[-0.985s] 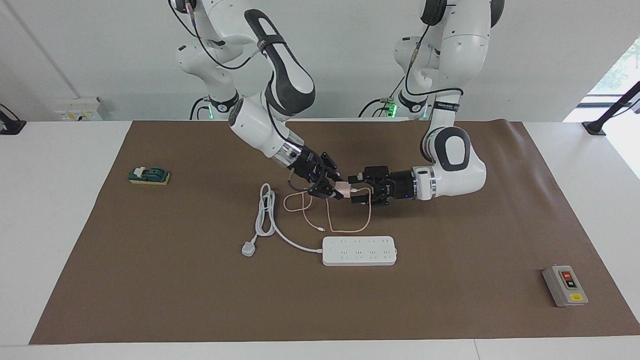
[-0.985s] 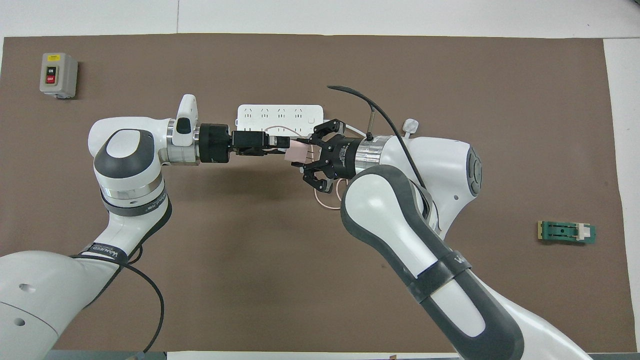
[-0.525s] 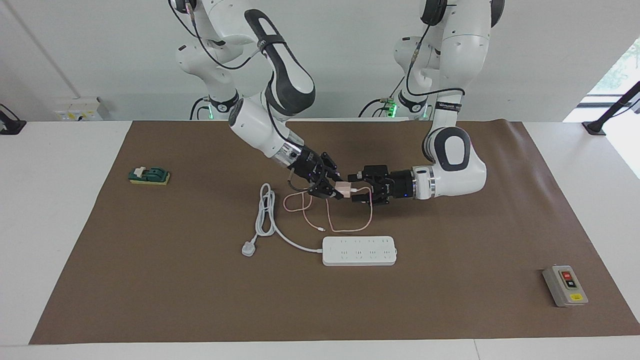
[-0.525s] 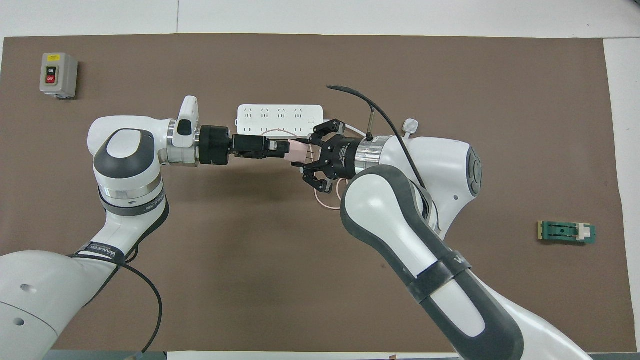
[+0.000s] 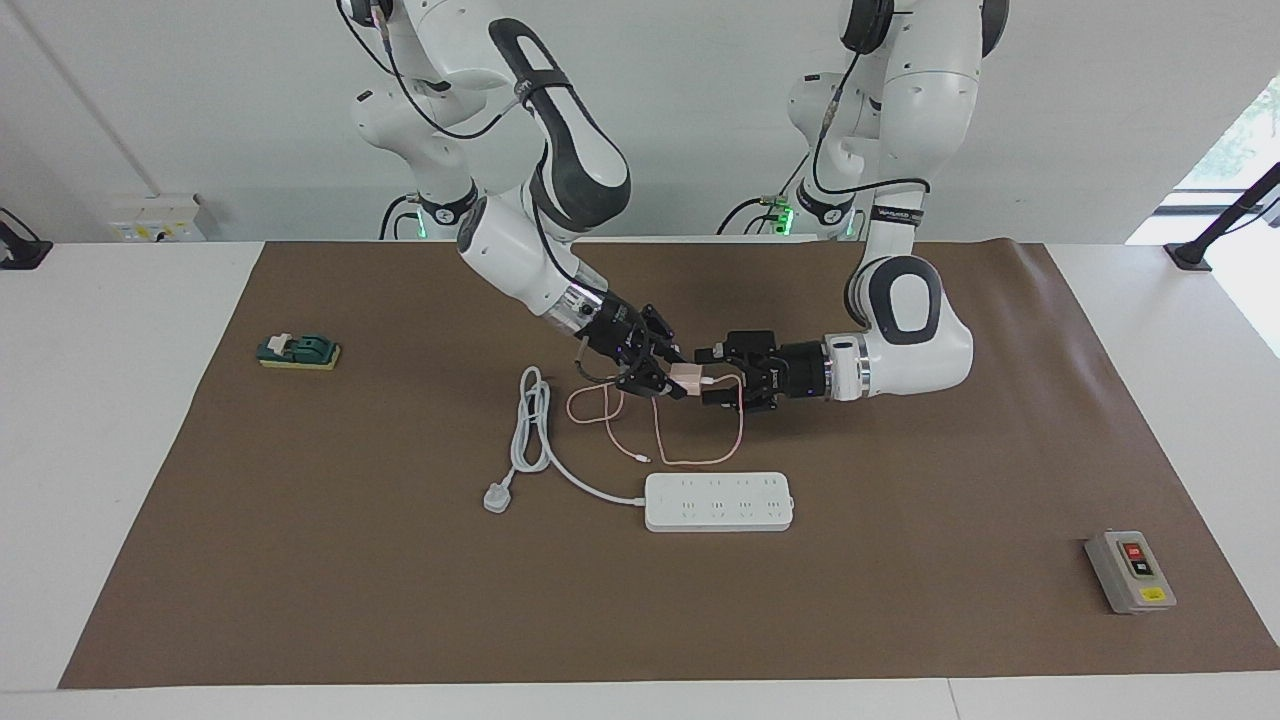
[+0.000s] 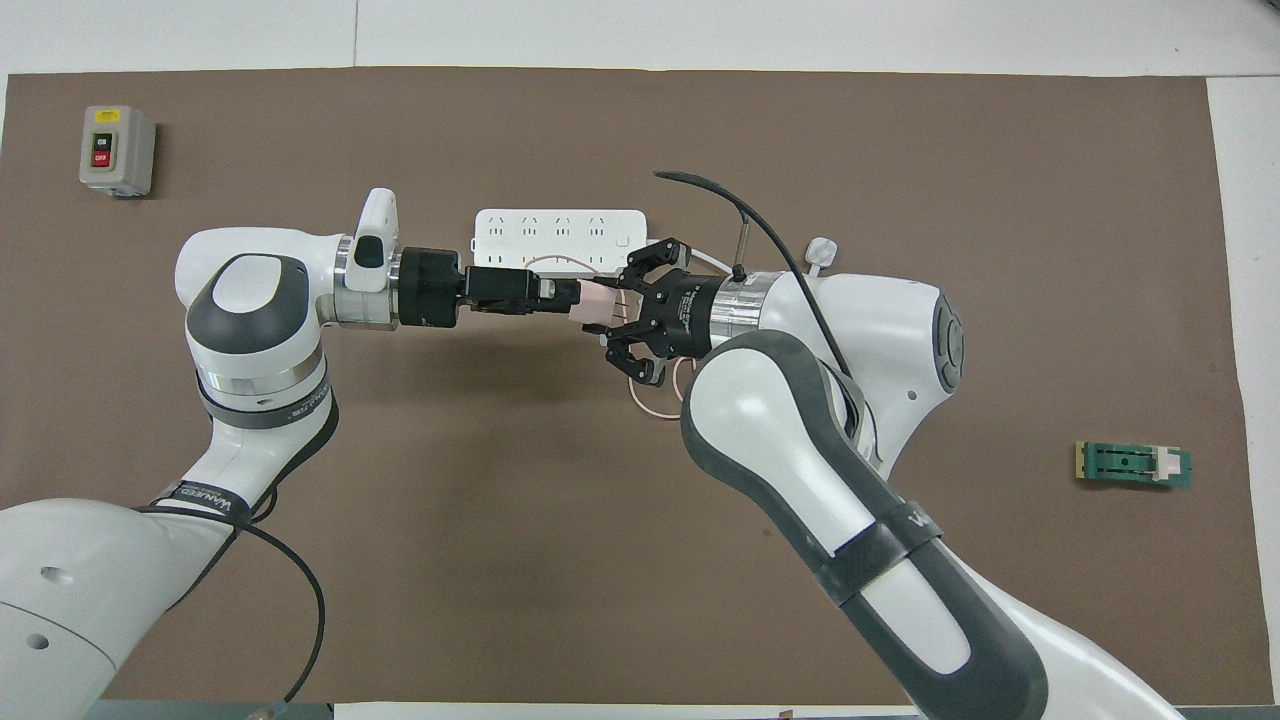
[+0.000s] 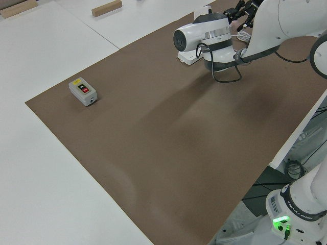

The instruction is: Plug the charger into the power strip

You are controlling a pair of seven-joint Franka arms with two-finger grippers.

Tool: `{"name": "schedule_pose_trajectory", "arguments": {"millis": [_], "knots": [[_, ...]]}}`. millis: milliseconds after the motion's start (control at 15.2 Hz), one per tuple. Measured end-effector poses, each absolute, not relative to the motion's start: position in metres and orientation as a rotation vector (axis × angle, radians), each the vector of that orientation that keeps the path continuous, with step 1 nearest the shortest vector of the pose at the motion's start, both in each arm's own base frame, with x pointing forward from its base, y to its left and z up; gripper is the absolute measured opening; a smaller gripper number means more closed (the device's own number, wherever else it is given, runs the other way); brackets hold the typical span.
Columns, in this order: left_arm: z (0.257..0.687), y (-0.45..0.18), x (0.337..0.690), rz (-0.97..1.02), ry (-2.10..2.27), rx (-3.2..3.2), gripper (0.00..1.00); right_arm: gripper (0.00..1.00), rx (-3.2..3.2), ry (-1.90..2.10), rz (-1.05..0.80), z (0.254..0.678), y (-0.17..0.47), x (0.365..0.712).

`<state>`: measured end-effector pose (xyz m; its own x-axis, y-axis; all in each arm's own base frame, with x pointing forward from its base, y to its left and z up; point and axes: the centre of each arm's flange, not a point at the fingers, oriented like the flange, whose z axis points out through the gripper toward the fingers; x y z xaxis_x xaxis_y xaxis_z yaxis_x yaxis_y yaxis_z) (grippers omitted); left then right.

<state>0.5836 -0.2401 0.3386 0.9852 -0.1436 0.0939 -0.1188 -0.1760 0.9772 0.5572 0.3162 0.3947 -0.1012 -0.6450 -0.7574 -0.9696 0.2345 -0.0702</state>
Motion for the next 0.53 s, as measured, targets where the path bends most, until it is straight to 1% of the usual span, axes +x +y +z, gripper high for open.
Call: {"name": "schedule_pose_trajectory", "arguments": {"millis": [263,328,394,525], "knots": [[0.3359,-0.241,0.5859,-0.026,-0.196,1.749,1.0,0.47,-1.486,1.826,0.605,0.3947,0.3162,0.5572],[0.3359,-0.241,0.586,-0.026,-0.197,1.749,0.96,0.47,-1.486,1.826,0.605,0.3947,0.3162,0.5572],[0.3359,-0.241,0.586,-0.026,-0.197,1.749,0.96,0.47,-1.486,1.827,0.605,0.3947,0.3162,0.5572],[0.3359,-0.241,0.5859,-0.026,-0.198,1.748,0.76,0.47,-1.486,1.826,0.605,0.3948,0.3162,0.5572]]}}
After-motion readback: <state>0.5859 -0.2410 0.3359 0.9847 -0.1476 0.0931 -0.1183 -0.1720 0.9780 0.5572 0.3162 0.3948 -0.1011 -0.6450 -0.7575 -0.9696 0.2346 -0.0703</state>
